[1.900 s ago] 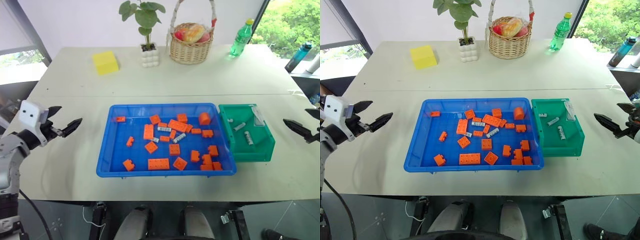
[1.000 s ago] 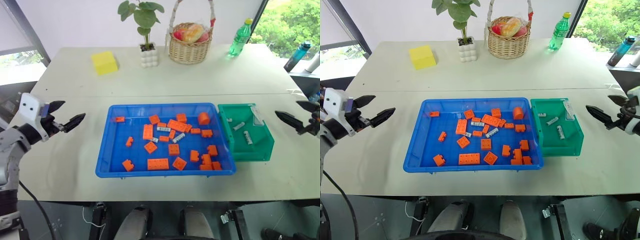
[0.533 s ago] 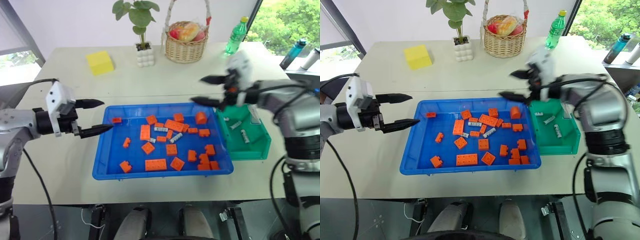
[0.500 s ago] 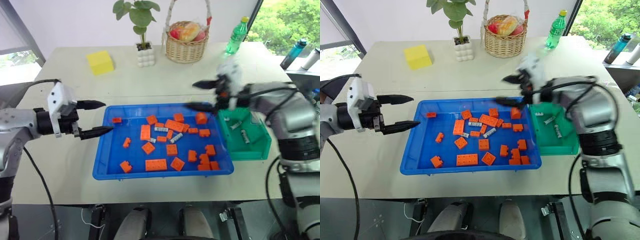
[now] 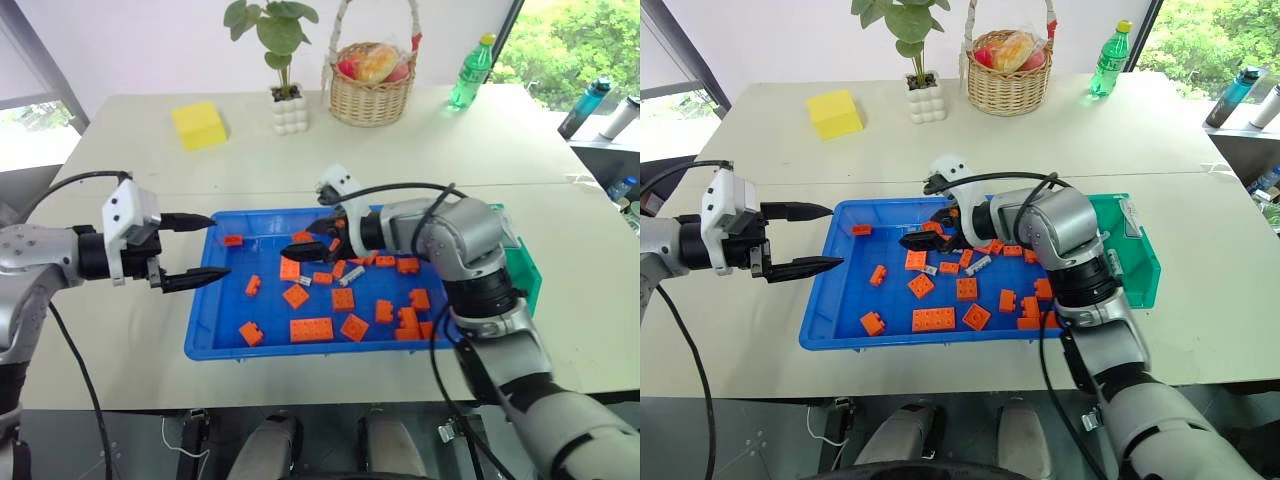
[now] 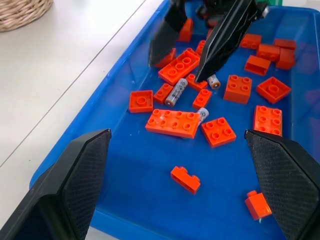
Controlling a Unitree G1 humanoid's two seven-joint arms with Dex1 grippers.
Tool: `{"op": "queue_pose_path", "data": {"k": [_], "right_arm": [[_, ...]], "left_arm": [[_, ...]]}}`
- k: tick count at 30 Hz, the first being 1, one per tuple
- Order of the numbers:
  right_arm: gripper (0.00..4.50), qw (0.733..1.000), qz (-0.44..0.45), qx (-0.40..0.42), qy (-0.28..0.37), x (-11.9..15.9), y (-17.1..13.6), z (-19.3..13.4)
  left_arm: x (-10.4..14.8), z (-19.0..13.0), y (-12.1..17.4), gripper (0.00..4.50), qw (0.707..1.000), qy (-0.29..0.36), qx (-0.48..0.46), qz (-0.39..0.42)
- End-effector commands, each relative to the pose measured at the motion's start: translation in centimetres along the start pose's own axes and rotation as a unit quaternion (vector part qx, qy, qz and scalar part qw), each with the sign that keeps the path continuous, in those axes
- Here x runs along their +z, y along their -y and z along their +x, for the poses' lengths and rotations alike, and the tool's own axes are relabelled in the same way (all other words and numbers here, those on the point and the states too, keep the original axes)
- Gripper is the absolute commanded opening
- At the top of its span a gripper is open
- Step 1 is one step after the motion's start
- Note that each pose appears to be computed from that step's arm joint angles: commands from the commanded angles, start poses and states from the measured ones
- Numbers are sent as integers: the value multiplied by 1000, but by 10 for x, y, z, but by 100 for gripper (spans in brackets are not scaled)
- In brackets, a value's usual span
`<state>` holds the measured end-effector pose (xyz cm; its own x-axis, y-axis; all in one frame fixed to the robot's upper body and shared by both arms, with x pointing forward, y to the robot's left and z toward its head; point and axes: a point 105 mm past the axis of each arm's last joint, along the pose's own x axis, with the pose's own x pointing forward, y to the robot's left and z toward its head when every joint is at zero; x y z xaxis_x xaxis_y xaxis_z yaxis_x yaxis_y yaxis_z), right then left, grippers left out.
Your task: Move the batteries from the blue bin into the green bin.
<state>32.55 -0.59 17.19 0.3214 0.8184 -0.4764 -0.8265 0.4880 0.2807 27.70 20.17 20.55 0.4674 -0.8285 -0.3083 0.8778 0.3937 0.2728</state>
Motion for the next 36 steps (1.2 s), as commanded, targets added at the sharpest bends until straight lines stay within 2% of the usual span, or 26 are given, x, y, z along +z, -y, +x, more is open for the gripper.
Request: {"op": "queue_pose_path", "data": {"k": [1,7,14,19,22,31,32,33,36], "right_arm": [[450,999,19,1,-26,-3,-16,0],[450,996,75,16,-51,-17,-12,12],[450,986,160,16,-39,-13,7,11],[450,964,258,65,-16,-8,9,19],[450,951,303,63,-18,-16,17,26],[450,941,331,67,-14,-21,17,40],[400,940,335,68,-11,-21,17,41],[372,939,338,67,-6,-20,18,43],[226,938,341,67,-2,-19,18,46]], "left_arm": [[9,-2,1,446,1000,7,5,27],[11,3,1,446,999,8,-1,37],[13,2,2,446,999,11,0,41],[15,2,1,446,999,13,2,40],[18,3,2,446,999,16,-2,38],[19,1,0,446,999,12,5,39],[19,1,0,450,999,12,5,39],[20,2,0,450,999,13,5,39],[21,3,0,450,999,14,7,41]]}}
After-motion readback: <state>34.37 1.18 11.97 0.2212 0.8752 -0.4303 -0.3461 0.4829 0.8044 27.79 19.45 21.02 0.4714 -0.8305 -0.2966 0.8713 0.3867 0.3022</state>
